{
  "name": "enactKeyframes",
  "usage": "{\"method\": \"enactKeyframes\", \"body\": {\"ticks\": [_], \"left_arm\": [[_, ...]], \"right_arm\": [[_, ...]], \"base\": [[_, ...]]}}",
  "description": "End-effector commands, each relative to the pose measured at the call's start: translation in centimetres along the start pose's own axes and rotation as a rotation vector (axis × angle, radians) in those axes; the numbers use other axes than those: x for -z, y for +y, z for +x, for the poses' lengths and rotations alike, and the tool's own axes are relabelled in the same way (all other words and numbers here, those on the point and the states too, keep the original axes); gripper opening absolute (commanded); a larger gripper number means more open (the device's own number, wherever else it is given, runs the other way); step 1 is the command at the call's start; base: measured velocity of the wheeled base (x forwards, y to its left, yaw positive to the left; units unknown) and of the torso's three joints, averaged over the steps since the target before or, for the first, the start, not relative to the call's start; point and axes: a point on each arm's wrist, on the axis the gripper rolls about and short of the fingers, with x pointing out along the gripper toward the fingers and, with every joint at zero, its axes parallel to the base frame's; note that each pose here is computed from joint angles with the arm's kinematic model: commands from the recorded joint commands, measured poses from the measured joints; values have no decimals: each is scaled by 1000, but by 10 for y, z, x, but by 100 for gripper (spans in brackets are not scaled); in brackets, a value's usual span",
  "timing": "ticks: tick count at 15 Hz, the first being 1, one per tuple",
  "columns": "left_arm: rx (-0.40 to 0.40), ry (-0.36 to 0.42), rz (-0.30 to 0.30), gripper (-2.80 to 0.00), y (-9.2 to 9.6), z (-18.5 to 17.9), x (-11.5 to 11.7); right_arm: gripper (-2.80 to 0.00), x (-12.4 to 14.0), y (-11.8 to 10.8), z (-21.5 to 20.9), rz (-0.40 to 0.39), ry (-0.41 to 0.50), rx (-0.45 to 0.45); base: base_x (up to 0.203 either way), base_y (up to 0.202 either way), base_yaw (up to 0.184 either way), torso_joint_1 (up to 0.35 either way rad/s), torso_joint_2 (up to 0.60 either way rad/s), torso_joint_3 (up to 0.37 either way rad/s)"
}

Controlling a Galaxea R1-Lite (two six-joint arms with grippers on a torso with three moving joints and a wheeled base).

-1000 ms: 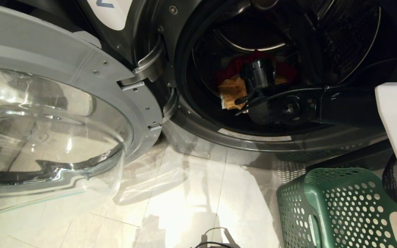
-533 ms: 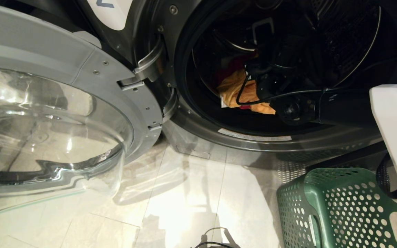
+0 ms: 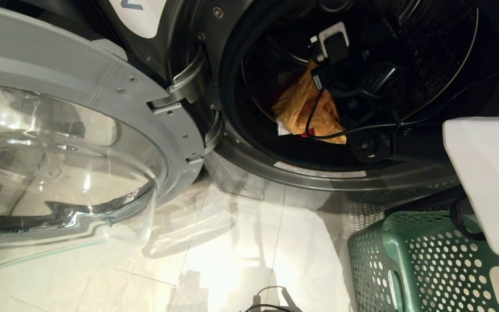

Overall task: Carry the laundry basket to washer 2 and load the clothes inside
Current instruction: Place the clothes into the washing machine

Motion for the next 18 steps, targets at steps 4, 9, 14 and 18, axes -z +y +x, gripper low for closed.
{"method": "enactKeyframes", "body": {"ticks": [4,9,14,18], "left_arm": [[-1,0,0,-280,0,0,0],[-2,0,0,-280,0,0,0],[-2,1,0,-280,0,0,0],[-2,0,0,-280,0,0,0]], "right_arm": [[0,43,26,-16,35,291,-60],[0,22,5,-26,169,479,45],[0,-14,-20,-67,139,551,-57],[0,-40,-36,-125,115,654,-200]], "base": [[0,0,0,0,0,0],[0,0,0,0,0,0],[0,0,0,0,0,0],[0,0,0,0,0,0]]}}
